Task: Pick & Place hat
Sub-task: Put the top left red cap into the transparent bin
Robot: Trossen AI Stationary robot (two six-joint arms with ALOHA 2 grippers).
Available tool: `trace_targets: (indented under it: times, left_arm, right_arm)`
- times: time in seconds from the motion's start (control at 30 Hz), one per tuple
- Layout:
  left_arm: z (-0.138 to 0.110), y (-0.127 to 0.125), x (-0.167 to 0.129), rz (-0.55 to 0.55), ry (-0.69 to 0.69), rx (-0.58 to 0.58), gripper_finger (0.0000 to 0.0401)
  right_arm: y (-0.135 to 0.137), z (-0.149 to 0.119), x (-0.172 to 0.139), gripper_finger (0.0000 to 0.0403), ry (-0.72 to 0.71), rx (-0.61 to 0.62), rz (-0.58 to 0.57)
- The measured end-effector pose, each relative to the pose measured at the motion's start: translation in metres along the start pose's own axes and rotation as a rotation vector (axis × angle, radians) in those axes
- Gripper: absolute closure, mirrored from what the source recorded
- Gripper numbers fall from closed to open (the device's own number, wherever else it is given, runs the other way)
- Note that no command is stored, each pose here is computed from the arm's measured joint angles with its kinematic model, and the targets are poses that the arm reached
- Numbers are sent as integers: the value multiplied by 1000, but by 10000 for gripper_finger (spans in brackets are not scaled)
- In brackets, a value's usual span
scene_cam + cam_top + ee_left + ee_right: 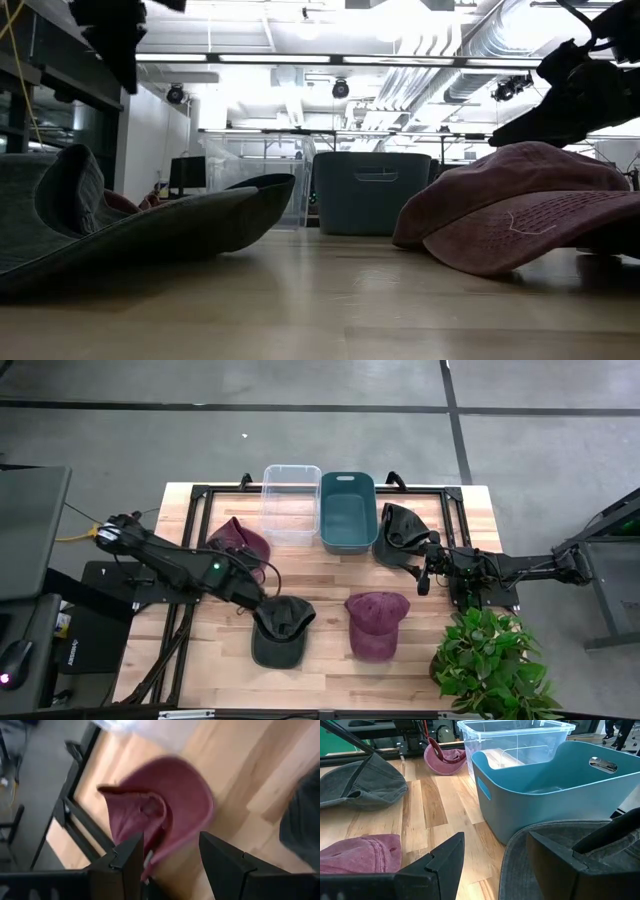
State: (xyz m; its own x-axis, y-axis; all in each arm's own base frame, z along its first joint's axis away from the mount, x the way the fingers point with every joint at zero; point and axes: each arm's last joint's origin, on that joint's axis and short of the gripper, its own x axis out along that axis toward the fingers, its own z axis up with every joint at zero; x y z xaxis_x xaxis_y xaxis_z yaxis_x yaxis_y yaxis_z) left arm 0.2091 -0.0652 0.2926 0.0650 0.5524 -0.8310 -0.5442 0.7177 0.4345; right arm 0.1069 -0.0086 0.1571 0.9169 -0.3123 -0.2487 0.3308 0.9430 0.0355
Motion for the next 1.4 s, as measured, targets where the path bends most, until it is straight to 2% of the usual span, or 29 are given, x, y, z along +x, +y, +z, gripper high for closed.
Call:
trace_targets:
  times: [0.23,0.53,0.73,0.83,1.0,1.17,1.4]
  left_arm:
    - [2,-22,13,18,111,23,224]
    - [5,-40,26,96,116,139,224]
    - [4,-55,39,115,198,215,218]
    - [3,-64,47,130,245,231,197]
    - [0,-76,61,172,274,250,131]
    - [0,-77,83,187,305,190,74]
    - [0,-63,106,258,371,98,62]
  right_arm:
    - [0,0,0,194,0,0,0]
    - [0,0,0,195,0,0,0]
    - [0,0,0,195,0,0,0]
    - [0,0,0,194,0,0,0]
    - [0,0,0,194,0,0,0]
    - [0,0,0,194,0,0,0]
    - [0,0,0,194,0,0,0]
